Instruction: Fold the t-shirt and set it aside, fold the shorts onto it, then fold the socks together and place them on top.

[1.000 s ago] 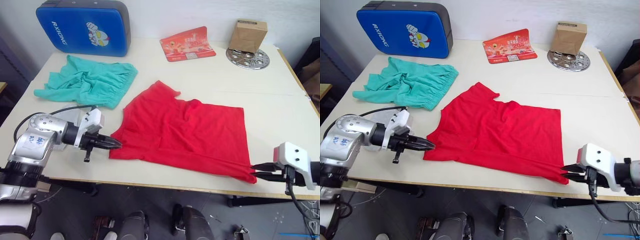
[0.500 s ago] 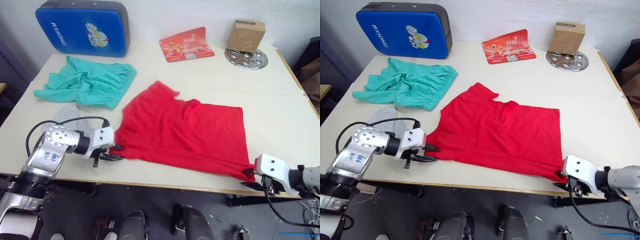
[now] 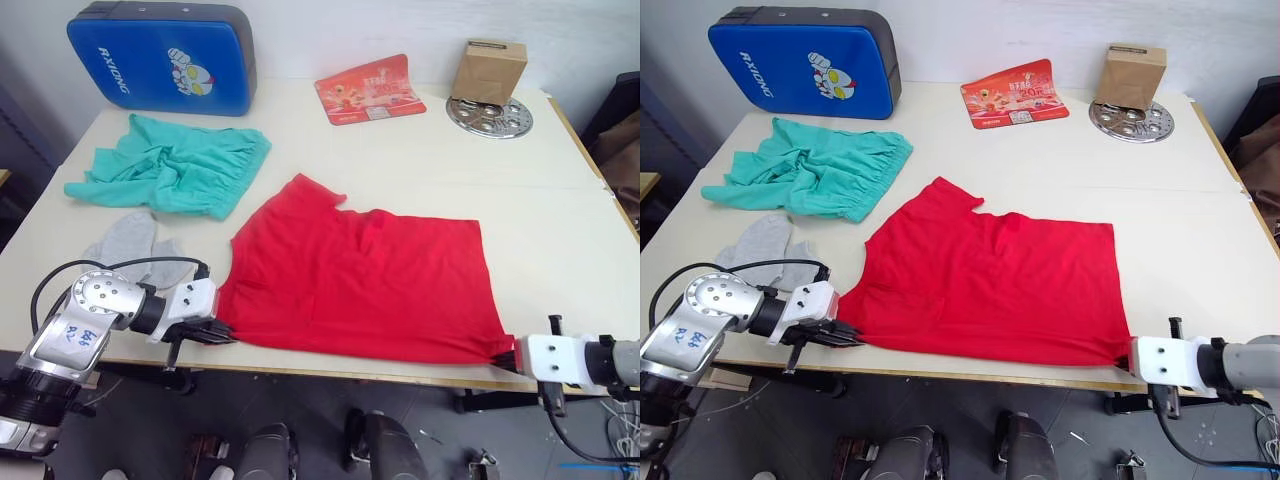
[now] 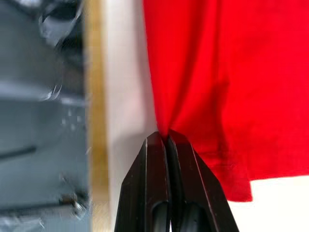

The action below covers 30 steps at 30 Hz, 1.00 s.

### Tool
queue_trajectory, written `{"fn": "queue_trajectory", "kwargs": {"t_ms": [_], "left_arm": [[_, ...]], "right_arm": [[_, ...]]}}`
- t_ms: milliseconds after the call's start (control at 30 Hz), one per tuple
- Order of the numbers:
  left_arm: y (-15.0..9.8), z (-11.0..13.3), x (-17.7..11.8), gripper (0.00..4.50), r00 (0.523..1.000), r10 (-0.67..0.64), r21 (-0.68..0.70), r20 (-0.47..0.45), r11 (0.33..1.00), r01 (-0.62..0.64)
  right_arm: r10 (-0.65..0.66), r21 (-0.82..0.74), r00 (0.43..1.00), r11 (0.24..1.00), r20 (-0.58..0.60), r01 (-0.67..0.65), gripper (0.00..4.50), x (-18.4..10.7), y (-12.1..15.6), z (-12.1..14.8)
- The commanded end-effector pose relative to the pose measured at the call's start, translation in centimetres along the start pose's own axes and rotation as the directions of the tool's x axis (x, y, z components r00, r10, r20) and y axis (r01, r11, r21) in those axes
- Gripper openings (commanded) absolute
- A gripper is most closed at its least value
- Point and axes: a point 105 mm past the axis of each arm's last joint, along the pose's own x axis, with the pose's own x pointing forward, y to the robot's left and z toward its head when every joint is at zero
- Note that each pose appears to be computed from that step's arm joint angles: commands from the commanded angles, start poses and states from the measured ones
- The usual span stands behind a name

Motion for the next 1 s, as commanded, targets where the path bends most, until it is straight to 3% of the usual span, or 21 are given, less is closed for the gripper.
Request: {"fn": "queue_trajectory", "kwargs": {"t_ms": [33,400,500,600,700,867,933,1000], "left_arm": [[-0.1,-0.8,0.0,0.00,0.999,0.030,-0.047,-0.024,0.998,-0.031],[-1.6,-0.6,0.1,0.00,1.000,0.002,-0.115,0.016,0.993,0.000],[-1.5,-0.3,0.2,0.00,0.999,0.013,-0.145,0.038,0.989,-0.008],[-2.1,0.4,-0.5,0.73,0.996,-0.036,-0.185,0.080,0.981,0.051],[-1.9,1.4,-1.3,1.71,0.991,-0.052,-0.224,0.120,0.971,0.079],[-2.5,4.4,-3.7,3.34,0.952,-0.180,-0.277,0.246,0.929,0.247],[-1.6,5.7,-4.5,3.96,0.937,-0.172,-0.285,0.305,0.922,0.262],[1.7,7.1,-4.9,4.47,0.931,-0.058,-0.303,0.360,0.937,0.175]], "right_arm": [[0.022,-0.022,0.999,0.999,-0.031,-0.023,0.01,-0.8,0.3,-0.8],[0.059,0.064,0.998,0.996,0.021,-0.061,0.01,-1.0,1.1,0.0],[0.059,0.101,0.998,0.993,0.024,-0.061,0.66,-0.9,0.9,0.1],[0.082,0.166,0.993,0.981,0.086,-0.096,1.66,-1.3,1.1,1.5],[0.025,0.245,0.985,0.967,0.170,-0.067,2.75,-2.1,-0.4,3.3],[0.028,0.378,0.951,0.914,0.308,-0.149,4.50,-4.5,-2.0,6.0],[-0.012,0.426,0.933,0.892,0.359,-0.152,4.50,-5.3,-3.2,6.9],[-0.120,0.507,0.912,0.855,0.392,-0.105,4.50,-5.5,-5.8,7.3]]}}
